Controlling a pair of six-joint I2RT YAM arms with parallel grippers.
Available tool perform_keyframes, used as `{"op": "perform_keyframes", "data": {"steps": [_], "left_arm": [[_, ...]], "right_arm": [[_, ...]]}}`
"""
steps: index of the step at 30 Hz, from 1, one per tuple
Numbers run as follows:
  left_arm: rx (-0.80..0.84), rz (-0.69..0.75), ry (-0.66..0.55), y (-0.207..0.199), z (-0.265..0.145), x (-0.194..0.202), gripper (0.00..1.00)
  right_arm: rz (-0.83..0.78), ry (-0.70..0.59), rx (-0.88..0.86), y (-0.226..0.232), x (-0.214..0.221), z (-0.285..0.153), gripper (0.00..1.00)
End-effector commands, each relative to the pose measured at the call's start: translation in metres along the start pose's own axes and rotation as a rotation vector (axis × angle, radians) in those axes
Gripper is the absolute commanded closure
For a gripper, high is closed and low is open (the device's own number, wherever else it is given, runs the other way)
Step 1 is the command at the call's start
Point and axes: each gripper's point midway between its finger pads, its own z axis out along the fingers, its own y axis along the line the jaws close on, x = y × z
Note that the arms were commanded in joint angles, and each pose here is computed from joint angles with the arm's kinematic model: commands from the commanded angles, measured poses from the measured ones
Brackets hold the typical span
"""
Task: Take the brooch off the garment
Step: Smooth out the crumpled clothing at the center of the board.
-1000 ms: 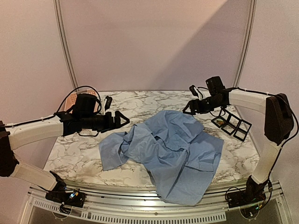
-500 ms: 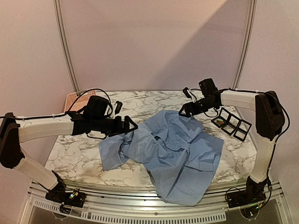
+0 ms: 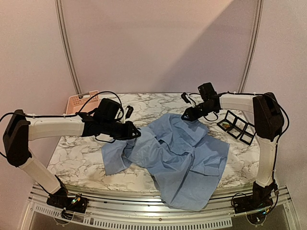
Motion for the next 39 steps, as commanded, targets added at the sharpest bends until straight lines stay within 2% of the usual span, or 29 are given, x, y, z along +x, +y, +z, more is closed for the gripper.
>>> {"op": "perform_keyframes", "data": {"steps": [1, 3, 8, 13, 19, 25, 28, 30, 34, 37, 39], "left_arm": [[-0.011, 0.026, 0.021, -0.003, -0.001, 0.002, 0.97], [-0.019, 0.031, 0.035, -0.001, -0.002, 0.005, 1.00], [-0.072, 0.049, 0.096, 0.013, -0.009, 0.020, 1.00], [-0.120, 0.049, 0.154, 0.028, -0.020, 0.039, 1.00], [-0.179, 0.012, 0.248, 0.051, -0.022, 0.073, 1.00], [-0.212, -0.014, 0.286, 0.061, -0.022, 0.086, 0.99], [-0.190, -0.007, 0.273, 0.055, -0.021, 0.080, 0.92], [-0.177, 0.009, 0.251, 0.049, -0.021, 0.070, 0.83], [-0.173, 0.053, 0.203, 0.039, -0.026, 0.045, 0.55], [-0.154, 0.065, 0.163, 0.034, -0.032, 0.026, 0.36], [-0.133, 0.056, 0.132, 0.032, -0.035, 0.015, 0.28]], "right_arm": [[0.014, -0.029, 0.043, -0.007, -0.008, 0.008, 0.90], [0.037, -0.059, 0.115, -0.018, -0.014, 0.005, 0.99], [0.150, -0.146, 0.329, -0.053, -0.033, -0.013, 1.00], [0.227, -0.160, 0.484, -0.079, -0.028, -0.020, 1.00], [0.306, -0.116, 0.559, -0.093, -0.004, -0.015, 1.00], [0.337, -0.116, 0.578, -0.095, 0.001, -0.018, 1.00], [0.320, -0.125, 0.538, -0.088, -0.006, -0.019, 1.00], [0.307, -0.141, 0.505, -0.081, -0.014, -0.023, 0.88], [0.235, -0.179, 0.432, -0.062, -0.032, -0.036, 0.61], [0.199, -0.230, 0.413, -0.048, -0.046, -0.053, 0.45], [0.157, -0.256, 0.373, -0.028, -0.053, -0.059, 0.37]]}}
